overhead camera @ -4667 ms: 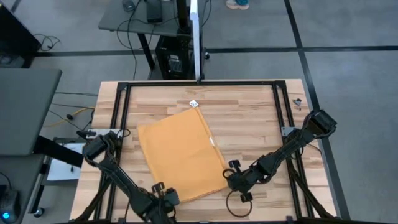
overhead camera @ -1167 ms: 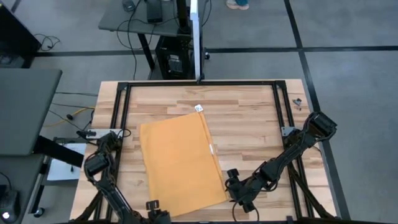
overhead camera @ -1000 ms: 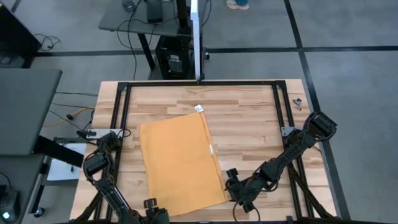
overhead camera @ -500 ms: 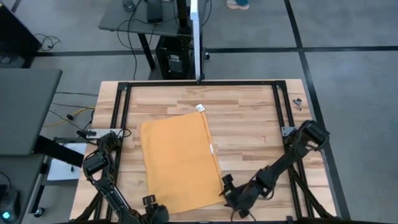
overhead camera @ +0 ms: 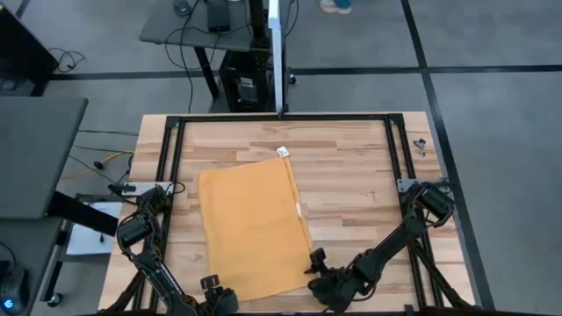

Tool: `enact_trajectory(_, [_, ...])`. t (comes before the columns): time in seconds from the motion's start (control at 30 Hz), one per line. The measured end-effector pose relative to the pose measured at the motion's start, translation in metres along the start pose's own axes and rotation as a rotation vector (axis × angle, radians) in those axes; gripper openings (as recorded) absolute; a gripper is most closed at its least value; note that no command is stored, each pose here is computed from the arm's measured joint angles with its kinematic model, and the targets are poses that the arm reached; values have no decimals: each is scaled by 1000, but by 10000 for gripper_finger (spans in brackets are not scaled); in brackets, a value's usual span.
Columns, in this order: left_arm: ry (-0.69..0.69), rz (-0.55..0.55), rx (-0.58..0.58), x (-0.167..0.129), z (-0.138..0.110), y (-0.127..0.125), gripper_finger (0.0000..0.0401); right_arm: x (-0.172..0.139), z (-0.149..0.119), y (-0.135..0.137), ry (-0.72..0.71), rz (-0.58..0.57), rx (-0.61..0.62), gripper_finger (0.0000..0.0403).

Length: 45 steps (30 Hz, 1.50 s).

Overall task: Roll towel
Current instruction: Roll the yellow towel

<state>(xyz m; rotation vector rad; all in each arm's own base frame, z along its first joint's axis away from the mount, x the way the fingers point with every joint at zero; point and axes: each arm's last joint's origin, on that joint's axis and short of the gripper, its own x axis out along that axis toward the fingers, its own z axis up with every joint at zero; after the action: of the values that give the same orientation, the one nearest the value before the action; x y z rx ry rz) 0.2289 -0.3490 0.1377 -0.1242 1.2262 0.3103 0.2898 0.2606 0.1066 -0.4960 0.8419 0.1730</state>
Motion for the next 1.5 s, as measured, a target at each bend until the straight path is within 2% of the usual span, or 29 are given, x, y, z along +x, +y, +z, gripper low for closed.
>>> enact_trajectory(0.13, [1, 5, 2, 0, 0, 0, 156, -1, -5, 0, 39, -49, -32, 193])
enact_trajectory(0.63, [-29, 33, 85, 1, 1, 2, 126, 1, -8, -1, 62, -31, -17, 124])
enact_trajectory(0.77, [-19, 51, 107, 7, 0, 2, 91, 2, -9, -1, 68, -7, -14, 98])
enact_trajectory(0.93, [-13, 35, 117, 15, -3, -3, 16, 2, -9, -2, 75, 26, -10, 51])
enact_trajectory(1.0, [-15, 41, 119, 15, -3, -3, 7, 3, -8, -2, 79, 47, -7, 30])
enact_trajectory(1.1, [-14, 46, 108, 15, -3, -3, 2, 4, -8, -4, 86, 69, -1, 6])
enact_trajectory(1.33, [-13, 21, 40, 7, -2, -2, 0, -3, -5, -11, 91, 105, 17, 2])
enact_trajectory(1.5, [-25, -55, -59, -7, -3, -5, 0, -13, 0, -18, 105, 194, 115, 1])
